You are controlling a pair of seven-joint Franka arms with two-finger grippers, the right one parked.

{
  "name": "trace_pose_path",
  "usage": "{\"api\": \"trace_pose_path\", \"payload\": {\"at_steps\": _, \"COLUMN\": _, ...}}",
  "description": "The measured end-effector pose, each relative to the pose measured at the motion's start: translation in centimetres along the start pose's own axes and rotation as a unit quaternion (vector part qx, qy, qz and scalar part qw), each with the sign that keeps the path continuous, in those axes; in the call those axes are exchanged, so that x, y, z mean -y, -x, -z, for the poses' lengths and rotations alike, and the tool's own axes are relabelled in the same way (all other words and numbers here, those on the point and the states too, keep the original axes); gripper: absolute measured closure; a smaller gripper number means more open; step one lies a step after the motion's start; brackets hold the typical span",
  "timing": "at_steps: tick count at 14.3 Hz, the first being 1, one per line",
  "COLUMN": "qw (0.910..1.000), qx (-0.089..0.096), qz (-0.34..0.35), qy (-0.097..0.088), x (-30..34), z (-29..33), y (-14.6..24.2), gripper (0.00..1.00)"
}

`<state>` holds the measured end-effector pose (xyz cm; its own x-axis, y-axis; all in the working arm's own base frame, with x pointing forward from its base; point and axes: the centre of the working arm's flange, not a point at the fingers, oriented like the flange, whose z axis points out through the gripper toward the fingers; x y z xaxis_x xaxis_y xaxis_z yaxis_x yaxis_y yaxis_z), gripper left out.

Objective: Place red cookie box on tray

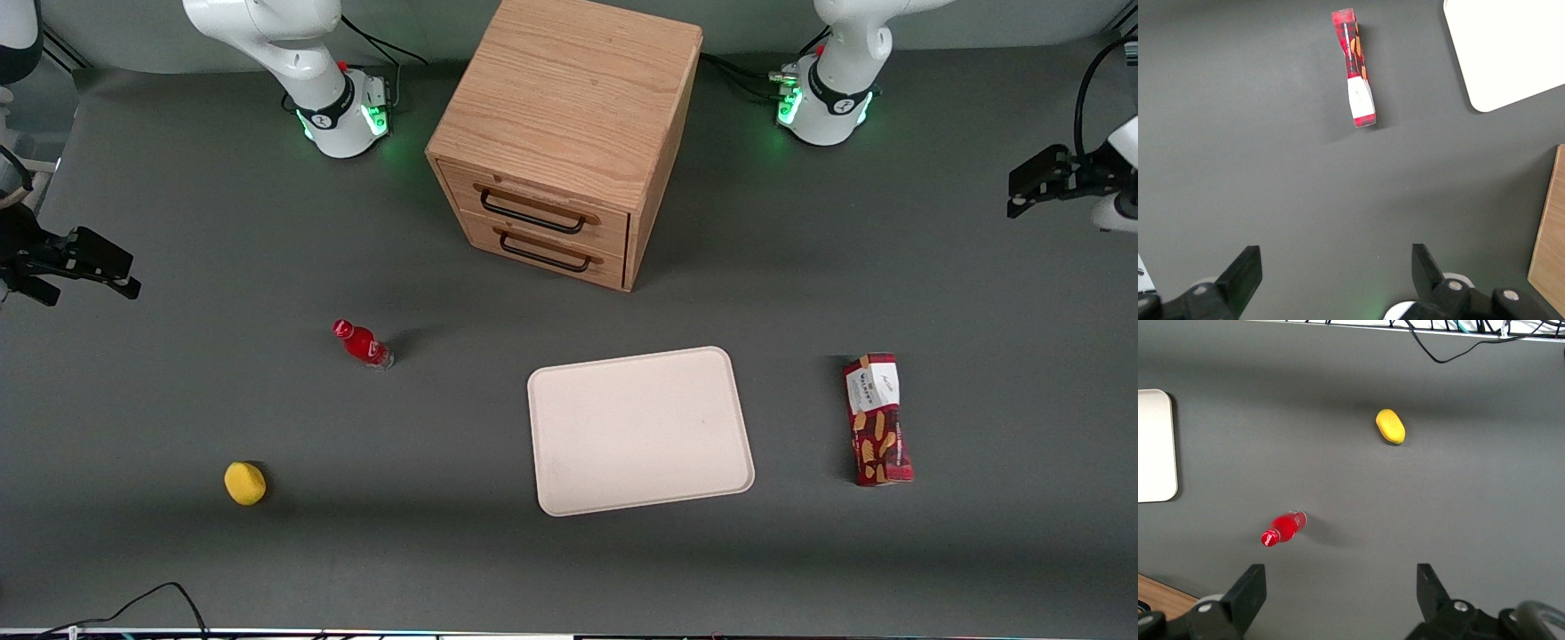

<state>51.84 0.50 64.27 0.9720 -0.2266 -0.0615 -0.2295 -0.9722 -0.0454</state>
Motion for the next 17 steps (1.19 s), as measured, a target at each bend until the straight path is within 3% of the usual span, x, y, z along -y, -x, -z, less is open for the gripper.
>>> {"api": "trace_pose_path", "payload": {"at_steps": 13, "qw": 0.9999, "qx": -0.002, "qz": -0.01, "qy": 0.007, "x": 0.3, "z": 0.6, "y": 0.8, "gripper": 0.0}}
{"api": "trace_pose_path", "payload": {"at_steps": 17, "qw": 0.9996, "qx": -0.024, "qz": -0.013, "qy": 0.011, "x": 1.0, "z": -3.0, "y": -3.1, "gripper": 0.0}}
